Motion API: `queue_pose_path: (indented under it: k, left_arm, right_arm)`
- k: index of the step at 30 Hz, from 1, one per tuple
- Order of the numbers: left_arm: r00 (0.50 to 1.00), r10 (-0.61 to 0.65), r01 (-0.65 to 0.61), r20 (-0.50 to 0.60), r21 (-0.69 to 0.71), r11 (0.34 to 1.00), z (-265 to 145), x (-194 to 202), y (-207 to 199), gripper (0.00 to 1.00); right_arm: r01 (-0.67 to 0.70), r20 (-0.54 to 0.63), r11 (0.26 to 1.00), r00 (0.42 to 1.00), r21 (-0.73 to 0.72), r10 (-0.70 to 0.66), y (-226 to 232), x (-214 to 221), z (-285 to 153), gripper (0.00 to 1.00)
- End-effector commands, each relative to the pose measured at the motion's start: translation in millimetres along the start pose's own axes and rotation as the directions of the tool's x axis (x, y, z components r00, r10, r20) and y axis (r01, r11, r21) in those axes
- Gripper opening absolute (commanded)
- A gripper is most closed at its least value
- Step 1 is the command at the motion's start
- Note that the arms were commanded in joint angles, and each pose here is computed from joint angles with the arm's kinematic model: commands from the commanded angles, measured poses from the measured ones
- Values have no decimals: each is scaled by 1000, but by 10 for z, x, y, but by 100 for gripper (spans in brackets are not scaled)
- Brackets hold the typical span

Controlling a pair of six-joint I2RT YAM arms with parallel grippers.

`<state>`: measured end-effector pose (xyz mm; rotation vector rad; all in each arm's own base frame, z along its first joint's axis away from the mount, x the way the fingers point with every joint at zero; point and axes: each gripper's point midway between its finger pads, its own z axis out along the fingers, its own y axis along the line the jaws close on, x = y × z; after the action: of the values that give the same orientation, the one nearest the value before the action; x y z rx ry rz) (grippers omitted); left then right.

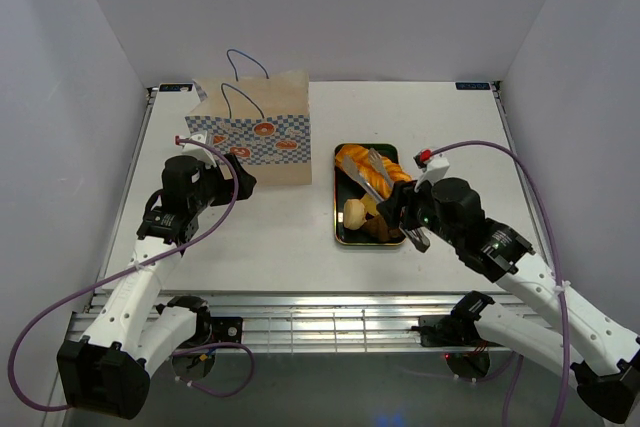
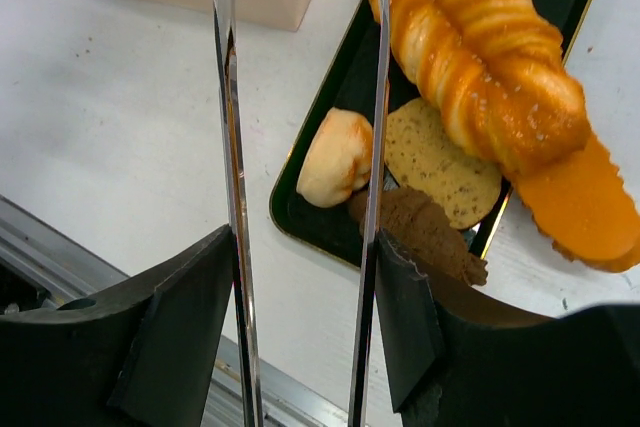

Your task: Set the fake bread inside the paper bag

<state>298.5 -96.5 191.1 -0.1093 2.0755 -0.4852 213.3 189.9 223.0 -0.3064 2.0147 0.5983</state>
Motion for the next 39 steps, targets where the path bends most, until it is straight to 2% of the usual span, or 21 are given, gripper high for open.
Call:
queue_pose_path:
  k: [1,6,9,20,28,39]
  left_arm:
    - [999,3,-4,36,32,999,-49,-172,-113,98]
    - [999,3,-4,37,34,999,-49,-174,-116,98]
    - [999,3,-5,39,36,999,-58,-176,-121,98]
    - [999,4,-6,37,45,999,-59,-172,-139,98]
    - [999,4,-5,37,46,999,-59,-173,-137,98]
    - [999,4,-6,39,46,999,-63,-176,-139,98]
  right_arm:
    - [-56,-18,998,998,-42,56,78,75,-15,61]
    - [-70,-172,994,984,-81,55,100,548,44,62]
    - [-77,-207,995,976,-63,62,55,670,25,62]
    - [-75,-271,997,960,-6,70,-105,1018,100,63]
    - [-66,-271,998,960,17,68,-143,1018,161,63]
    - [-55,-235,999,971,-4,52,-76,821,147,43]
